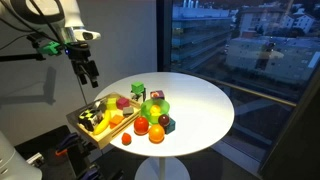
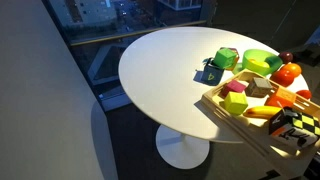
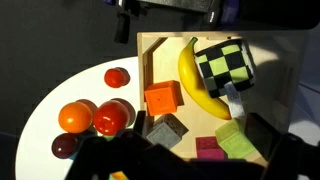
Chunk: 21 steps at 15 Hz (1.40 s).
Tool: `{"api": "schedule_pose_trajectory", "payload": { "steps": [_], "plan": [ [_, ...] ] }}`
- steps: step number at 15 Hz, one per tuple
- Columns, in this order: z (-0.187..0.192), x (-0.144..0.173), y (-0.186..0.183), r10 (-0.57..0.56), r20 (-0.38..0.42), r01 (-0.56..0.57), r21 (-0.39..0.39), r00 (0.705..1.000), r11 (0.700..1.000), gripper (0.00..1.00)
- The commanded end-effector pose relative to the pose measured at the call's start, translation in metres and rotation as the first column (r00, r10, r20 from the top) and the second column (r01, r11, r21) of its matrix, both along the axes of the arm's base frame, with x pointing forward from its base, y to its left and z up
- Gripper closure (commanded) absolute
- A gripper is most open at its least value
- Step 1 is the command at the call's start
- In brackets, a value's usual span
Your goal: Remove the checked plushy cube from the crate and put it on the table
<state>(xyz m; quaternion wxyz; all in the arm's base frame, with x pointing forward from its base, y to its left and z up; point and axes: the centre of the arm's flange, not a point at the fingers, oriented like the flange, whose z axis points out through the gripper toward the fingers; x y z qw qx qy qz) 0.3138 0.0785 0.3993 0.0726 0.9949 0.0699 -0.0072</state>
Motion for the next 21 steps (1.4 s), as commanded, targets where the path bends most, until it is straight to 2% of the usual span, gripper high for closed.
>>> {"api": "schedule_pose_trajectory", "payload": {
  "steps": [1, 12, 21],
  "plan": [
    [0.000, 0.000, 0.000, 0.000, 0.000, 0.000, 0.000, 1.000, 1.000, 0.00],
    [-0.008, 0.010, -0.002, 0.028, -0.009, -0.028, 0.035, 1.000, 0.999, 0.00],
    [-0.039, 0.028, -0.001, 0.118, -0.053, -0.112, 0.107, 0.992, 0.988, 0.00]
  ]
}}
